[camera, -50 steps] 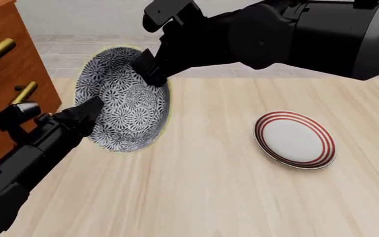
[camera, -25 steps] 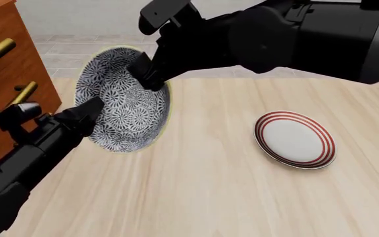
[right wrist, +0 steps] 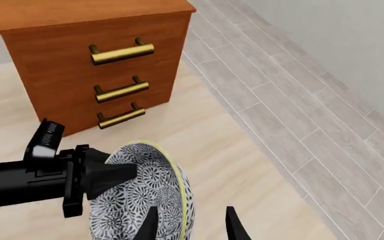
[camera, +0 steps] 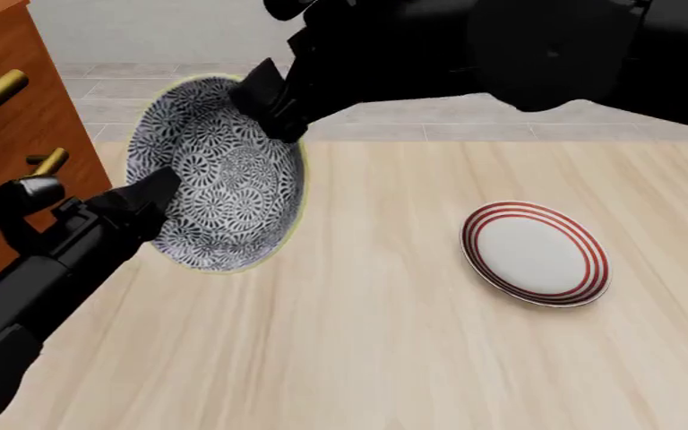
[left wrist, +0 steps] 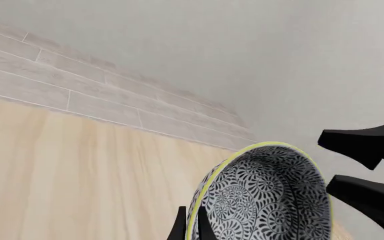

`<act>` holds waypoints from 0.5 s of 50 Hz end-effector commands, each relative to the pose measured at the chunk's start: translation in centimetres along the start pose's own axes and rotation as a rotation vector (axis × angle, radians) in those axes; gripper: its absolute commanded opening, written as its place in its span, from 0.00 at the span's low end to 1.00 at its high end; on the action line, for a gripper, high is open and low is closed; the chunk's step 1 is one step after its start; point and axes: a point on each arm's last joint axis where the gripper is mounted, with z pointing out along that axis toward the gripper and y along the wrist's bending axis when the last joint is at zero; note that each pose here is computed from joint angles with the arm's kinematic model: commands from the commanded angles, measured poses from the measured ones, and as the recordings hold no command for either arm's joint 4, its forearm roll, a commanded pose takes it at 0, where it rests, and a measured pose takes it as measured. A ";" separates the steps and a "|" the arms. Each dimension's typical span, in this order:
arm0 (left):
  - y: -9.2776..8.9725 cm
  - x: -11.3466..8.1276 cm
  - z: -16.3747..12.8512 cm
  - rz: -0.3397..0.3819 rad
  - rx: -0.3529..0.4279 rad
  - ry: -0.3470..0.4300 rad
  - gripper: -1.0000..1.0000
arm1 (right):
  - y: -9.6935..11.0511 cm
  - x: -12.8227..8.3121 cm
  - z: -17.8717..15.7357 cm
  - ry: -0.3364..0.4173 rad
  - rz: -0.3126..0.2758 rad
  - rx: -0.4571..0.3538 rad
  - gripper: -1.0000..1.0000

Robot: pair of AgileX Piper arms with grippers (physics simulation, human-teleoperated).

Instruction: Put the bowl on top of the cabinet.

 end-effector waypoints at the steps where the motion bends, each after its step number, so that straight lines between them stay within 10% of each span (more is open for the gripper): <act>1: -0.3 -0.9 -0.1 0.024 0.000 -0.017 0.00 | 0.3 -0.8 -2.5 -0.051 0.005 -0.001 1.00; 25: -2.8 -3.7 -0.8 0.051 0.033 -0.003 0.00 | -0.9 0.2 -10.8 -0.268 0.185 0.086 1.00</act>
